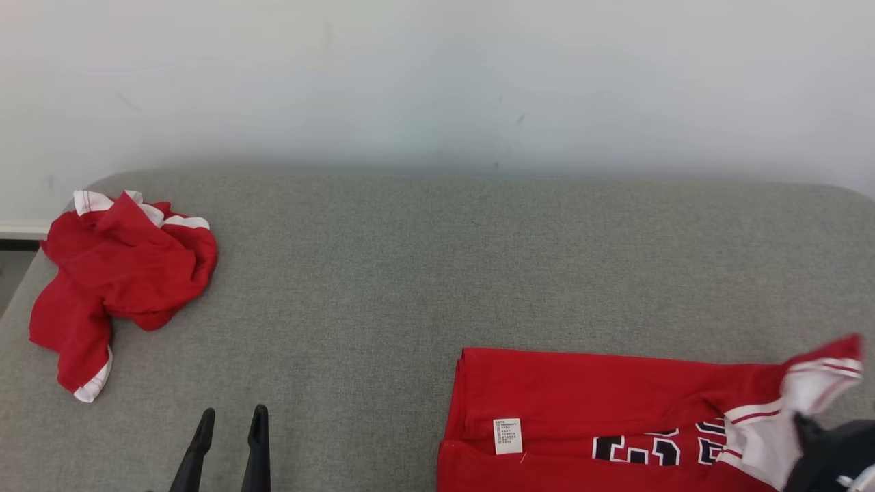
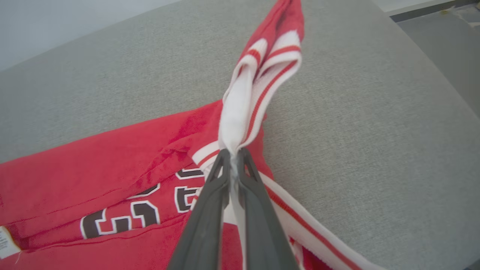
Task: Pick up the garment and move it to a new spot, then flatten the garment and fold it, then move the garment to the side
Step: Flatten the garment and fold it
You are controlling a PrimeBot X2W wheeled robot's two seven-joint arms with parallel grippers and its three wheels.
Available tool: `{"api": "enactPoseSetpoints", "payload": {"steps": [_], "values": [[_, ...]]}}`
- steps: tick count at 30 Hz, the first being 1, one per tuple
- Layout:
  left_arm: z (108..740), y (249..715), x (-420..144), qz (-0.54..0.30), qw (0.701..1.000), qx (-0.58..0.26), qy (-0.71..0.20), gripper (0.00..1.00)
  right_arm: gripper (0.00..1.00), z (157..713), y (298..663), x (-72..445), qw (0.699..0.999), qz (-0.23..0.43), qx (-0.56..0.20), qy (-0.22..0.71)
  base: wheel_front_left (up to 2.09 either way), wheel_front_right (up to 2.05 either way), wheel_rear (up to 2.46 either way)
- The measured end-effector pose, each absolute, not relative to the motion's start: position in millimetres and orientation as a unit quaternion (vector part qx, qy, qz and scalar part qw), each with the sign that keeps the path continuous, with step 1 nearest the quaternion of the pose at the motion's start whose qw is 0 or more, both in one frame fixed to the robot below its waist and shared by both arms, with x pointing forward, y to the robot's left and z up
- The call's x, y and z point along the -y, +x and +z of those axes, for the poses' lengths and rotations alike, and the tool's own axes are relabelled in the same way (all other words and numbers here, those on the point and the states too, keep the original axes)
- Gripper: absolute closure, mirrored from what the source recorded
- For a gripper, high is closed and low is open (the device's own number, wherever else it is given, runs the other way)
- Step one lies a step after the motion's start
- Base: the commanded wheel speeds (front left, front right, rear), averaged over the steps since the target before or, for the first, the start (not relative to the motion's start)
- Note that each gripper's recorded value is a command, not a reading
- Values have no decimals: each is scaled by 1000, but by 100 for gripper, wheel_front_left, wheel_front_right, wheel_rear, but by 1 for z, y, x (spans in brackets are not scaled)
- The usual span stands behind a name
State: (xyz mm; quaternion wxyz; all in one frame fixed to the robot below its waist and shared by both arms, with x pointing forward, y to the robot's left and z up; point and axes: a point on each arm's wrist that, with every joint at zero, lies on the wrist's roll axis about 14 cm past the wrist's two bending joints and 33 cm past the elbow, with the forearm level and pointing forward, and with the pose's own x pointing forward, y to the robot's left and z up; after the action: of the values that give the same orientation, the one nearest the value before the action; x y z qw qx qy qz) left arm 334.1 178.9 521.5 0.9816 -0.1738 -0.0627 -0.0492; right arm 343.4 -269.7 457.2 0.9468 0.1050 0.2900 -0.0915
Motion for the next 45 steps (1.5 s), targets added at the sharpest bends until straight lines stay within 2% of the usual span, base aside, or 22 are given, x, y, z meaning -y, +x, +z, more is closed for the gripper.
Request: {"api": "enactPoseSetpoints", "payload": {"steps": [4, 7, 20, 29, 40, 41, 42, 43, 45], "values": [[521, 331, -178, -52, 981, 62, -174, 0, 100, 457, 352, 212, 945, 4, -293, 147, 0, 0, 0], [522, 330, -177, -54, 981, 62, -174, 0, 100, 449, 352, 178, 939, 52, -307, 147, 0, 0, 0], [518, 324, -190, -34, 983, 59, -172, 0, 100, 431, 375, 77, 914, 184, -325, 160, 0, 0, 0], [518, 322, -194, -27, 983, 60, -171, 0, 100, 427, 381, 28, 898, 245, -331, 153, 0, 0, 0], [516, 321, -193, -27, 983, 57, -172, 0, 100, 409, 371, 10, 881, 264, -361, 153, 0, 0, 0], [515, 322, -193, -27, 983, 56, -172, 0, 94, 410, 372, 9, 881, 267, -360, 153, 0, 0, 0], [515, 322, -192, -28, 983, 55, -172, 0, 15, 411, 373, 6, 881, 270, -358, 153, 0, 0, 0], [515, 323, -192, -29, 983, 54, -172, 0, 0, 413, 373, 5, 880, 272, -356, 161, 0, 0, 0], [514, 323, -190, -32, 983, 53, -172, 0, 0, 416, 373, 2, 879, 273, -349, 173, 0, 0, 0]]}}
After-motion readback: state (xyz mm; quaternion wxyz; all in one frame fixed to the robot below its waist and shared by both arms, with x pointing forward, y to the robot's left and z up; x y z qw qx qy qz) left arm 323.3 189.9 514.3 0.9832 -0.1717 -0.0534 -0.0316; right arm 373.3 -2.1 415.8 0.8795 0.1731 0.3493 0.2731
